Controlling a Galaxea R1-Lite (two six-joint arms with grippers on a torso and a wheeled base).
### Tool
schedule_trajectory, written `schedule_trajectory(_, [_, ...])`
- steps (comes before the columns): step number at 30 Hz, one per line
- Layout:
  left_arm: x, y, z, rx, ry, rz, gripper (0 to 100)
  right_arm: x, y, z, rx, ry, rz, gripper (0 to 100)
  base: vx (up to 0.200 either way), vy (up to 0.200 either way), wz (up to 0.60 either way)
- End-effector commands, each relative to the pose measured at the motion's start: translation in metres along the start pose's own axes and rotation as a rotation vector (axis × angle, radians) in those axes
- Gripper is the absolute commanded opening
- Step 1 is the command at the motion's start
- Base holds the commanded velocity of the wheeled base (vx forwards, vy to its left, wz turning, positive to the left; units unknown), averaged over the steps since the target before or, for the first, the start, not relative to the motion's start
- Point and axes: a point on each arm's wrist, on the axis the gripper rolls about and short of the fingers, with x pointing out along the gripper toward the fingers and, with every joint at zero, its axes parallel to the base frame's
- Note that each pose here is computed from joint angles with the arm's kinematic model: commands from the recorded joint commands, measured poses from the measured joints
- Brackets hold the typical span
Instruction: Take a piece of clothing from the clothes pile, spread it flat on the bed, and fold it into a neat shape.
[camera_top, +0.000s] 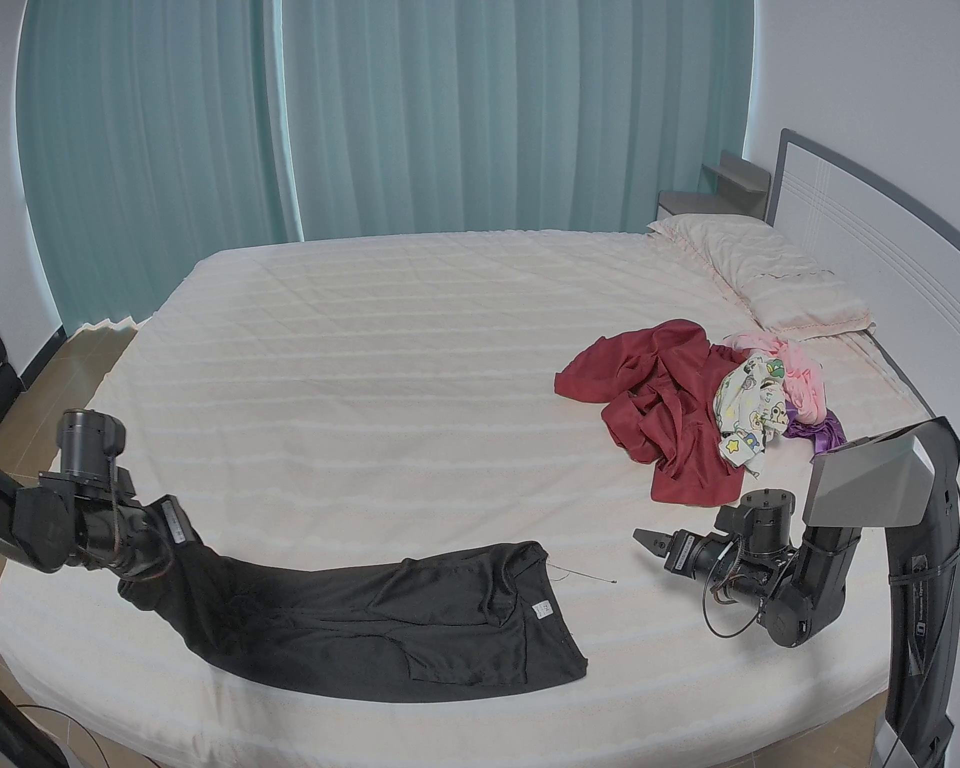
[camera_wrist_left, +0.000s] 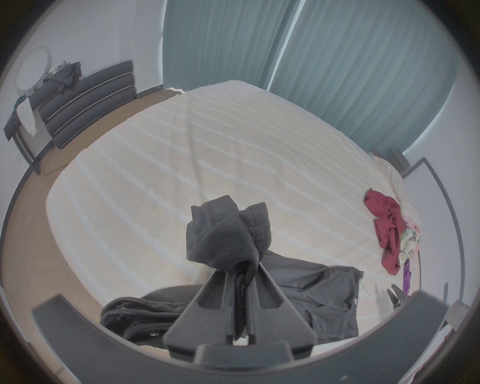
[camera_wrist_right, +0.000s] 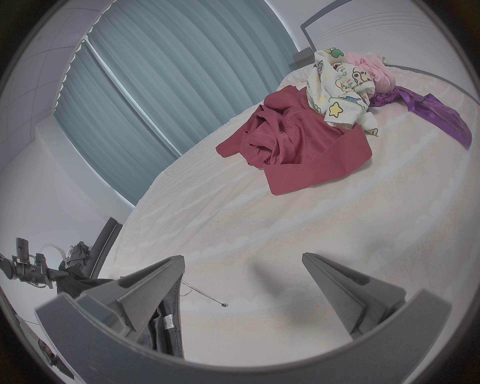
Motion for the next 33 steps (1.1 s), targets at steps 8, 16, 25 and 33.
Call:
schedule_trajectory(8, [-0.005, -0.121, -0.055, 0.082, 0.048, -0.092, 0, -0.001, 0.001, 0.002, -0.001, -0.004, 0.003, 100, 0.000, 0.000, 0.00])
schedule_trajectory(16, [0.003, -0.174, -0.074, 0.089, 0.121, -0.143, 0, -0.001, 0.002, 0.002, -0.001, -0.009, 0.006, 100, 0.000, 0.000, 0.00])
schedule_trajectory(25, [0.023, -0.210, -0.104, 0.131, 0.155, -0.167, 0, -0.001, 0.002, 0.002, -0.001, -0.008, 0.005, 100, 0.000, 0.000, 0.00])
schedule_trajectory(33, [0.022, -0.239, -0.121, 0.164, 0.127, -0.209, 0, -0.001, 0.001, 0.002, -0.003, -0.009, 0.004, 100, 0.000, 0.000, 0.00])
